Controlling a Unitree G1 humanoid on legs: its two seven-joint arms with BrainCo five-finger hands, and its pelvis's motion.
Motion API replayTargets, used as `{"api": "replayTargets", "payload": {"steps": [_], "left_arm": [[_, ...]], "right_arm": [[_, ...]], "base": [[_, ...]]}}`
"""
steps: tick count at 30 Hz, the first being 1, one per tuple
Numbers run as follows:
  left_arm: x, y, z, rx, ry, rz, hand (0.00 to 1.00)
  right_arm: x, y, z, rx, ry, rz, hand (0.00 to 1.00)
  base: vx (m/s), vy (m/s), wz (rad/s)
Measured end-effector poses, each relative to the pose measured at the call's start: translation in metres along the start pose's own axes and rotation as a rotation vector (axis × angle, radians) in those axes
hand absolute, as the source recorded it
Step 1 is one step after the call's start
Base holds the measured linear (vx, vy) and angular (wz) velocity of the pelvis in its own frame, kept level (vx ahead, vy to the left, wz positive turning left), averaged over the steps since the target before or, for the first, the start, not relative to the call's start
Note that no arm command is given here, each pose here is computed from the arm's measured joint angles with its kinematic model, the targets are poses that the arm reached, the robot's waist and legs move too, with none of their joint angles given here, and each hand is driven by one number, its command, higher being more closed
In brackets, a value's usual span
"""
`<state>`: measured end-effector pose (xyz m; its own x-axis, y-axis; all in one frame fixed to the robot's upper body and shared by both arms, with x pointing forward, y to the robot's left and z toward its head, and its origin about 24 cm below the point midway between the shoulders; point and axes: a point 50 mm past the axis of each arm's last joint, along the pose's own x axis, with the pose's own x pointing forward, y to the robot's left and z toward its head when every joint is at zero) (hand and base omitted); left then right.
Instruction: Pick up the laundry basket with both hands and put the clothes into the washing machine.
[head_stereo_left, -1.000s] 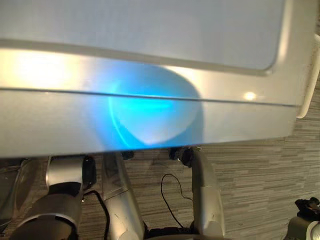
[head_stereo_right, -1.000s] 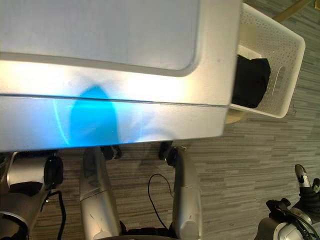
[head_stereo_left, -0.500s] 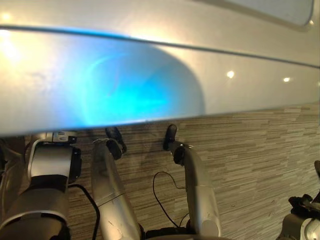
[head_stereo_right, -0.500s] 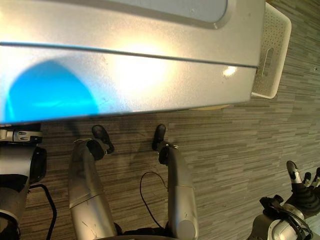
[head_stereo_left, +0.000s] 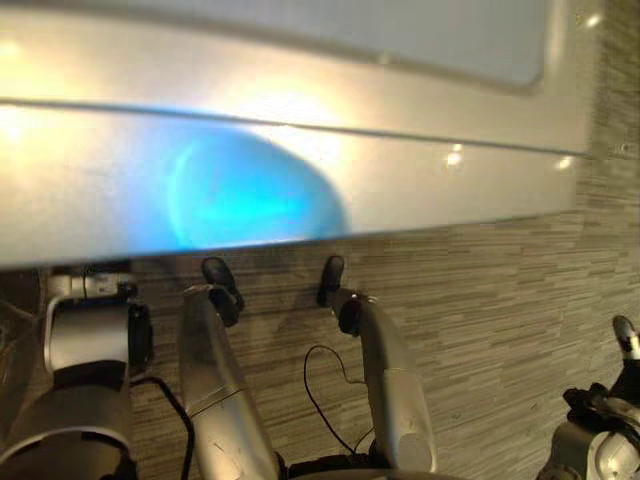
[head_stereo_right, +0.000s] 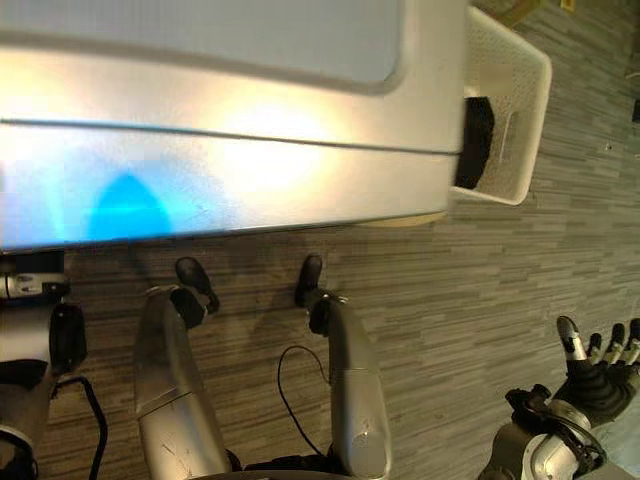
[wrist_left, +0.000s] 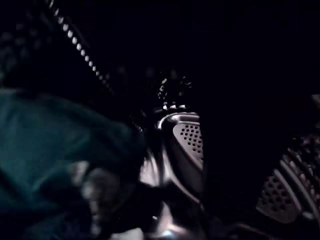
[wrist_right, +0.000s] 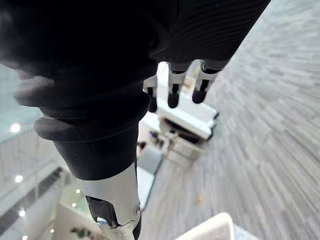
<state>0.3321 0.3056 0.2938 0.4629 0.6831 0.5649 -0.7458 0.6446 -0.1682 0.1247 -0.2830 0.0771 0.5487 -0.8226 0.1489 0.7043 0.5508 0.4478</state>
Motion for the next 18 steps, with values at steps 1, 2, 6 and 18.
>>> {"api": "replayTargets", "payload": {"steps": [1,2,6,18], "left_arm": [[-0.002,0.005,-0.008,0.035,0.017,0.007,0.0],[-0.015,0.015,-0.034,0.093,0.082,-0.009,0.0],[-0.084,0.037,-0.113,0.207,0.362,-0.107,0.0],[-0.311,0.123,-0.184,0.228,1.058,-0.213,0.0]], "right_arm": [[0.0,-0.001,-0.001,-0.005,0.006,0.002,0.0],[0.001,-0.003,-0.004,-0.013,0.015,-0.002,0.0],[0.005,0.003,-0.004,0.008,0.004,0.007,0.0],[0.011,-0.011,-0.009,-0.028,0.035,-0.051,0.0]], "base": [[0.11,-0.091,0.31],[0.13,-0.078,0.24],[0.22,-0.068,0.42],[0.28,-0.112,0.3]]}}
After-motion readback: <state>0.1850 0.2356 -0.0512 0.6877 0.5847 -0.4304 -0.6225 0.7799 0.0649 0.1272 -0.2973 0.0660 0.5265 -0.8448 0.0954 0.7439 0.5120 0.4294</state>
